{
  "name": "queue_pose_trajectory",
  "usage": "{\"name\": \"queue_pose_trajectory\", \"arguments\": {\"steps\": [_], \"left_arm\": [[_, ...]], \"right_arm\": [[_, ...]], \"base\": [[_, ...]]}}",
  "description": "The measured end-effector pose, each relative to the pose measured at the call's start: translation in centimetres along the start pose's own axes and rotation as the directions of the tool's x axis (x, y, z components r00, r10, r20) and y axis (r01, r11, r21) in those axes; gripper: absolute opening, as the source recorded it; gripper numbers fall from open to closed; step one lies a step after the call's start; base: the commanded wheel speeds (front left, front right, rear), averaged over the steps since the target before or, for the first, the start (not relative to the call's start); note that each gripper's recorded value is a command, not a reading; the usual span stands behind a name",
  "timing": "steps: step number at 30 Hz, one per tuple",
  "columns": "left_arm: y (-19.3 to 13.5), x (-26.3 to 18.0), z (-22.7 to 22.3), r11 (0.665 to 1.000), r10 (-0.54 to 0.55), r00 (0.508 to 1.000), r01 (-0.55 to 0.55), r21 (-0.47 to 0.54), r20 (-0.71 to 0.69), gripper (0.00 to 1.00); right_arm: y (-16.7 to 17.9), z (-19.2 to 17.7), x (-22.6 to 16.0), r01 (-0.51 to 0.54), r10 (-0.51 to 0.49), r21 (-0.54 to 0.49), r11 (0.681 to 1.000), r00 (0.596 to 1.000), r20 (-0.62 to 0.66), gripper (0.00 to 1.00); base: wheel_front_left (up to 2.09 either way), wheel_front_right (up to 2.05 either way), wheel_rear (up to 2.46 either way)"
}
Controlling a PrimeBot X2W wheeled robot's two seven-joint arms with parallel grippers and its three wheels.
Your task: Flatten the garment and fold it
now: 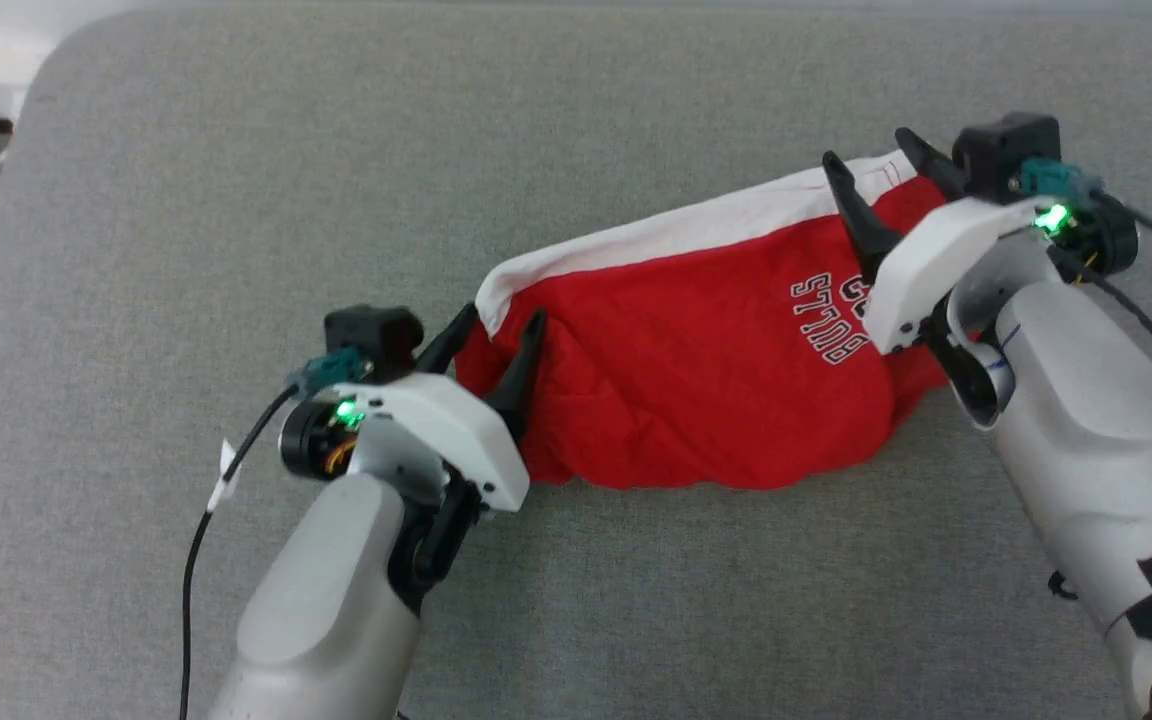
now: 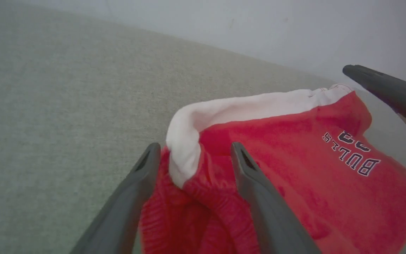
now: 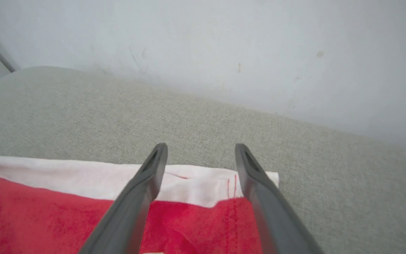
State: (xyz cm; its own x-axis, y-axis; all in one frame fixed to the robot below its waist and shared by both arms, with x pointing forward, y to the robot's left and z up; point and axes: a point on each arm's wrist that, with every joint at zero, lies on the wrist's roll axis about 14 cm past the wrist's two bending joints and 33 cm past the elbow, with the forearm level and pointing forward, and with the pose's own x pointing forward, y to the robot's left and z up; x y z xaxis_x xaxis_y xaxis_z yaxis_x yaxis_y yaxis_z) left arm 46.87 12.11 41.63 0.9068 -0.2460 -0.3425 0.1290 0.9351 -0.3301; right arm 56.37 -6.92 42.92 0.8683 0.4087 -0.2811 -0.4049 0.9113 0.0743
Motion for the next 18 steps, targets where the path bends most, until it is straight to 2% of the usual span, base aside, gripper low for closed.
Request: {"name": "queue_pose_trajectory", "arguments": {"steps": [6, 13, 18], "left_arm": [[0.8, -2.9, 1.7, 0.997, 0.075, 0.989, -0.072, -0.033, 0.131, 1.0], [1.4, -7.1, 4.8, 0.987, 0.163, 0.934, -0.156, -0.047, 0.318, 1.0], [0.3, -8.9, 5.0, 0.988, 0.153, 0.932, -0.152, -0.03, 0.327, 1.0]], "right_arm": [[0.6, 2.3, -2.8, 0.004, -0.006, 0.022, 1.0, 0.992, 0.127, 1.0], [0.7, 3.8, -7.0, 0.02, -0.031, 0.059, 0.998, 0.978, 0.206, 1.0], [-0.7, 5.0, -10.1, 0.06, -0.074, 0.058, 0.996, 0.96, 0.269, 1.0]], "base": [[0.0, 0.0, 0.0], [0.0, 0.0, 0.0], [0.0, 0.0, 0.0]]}}
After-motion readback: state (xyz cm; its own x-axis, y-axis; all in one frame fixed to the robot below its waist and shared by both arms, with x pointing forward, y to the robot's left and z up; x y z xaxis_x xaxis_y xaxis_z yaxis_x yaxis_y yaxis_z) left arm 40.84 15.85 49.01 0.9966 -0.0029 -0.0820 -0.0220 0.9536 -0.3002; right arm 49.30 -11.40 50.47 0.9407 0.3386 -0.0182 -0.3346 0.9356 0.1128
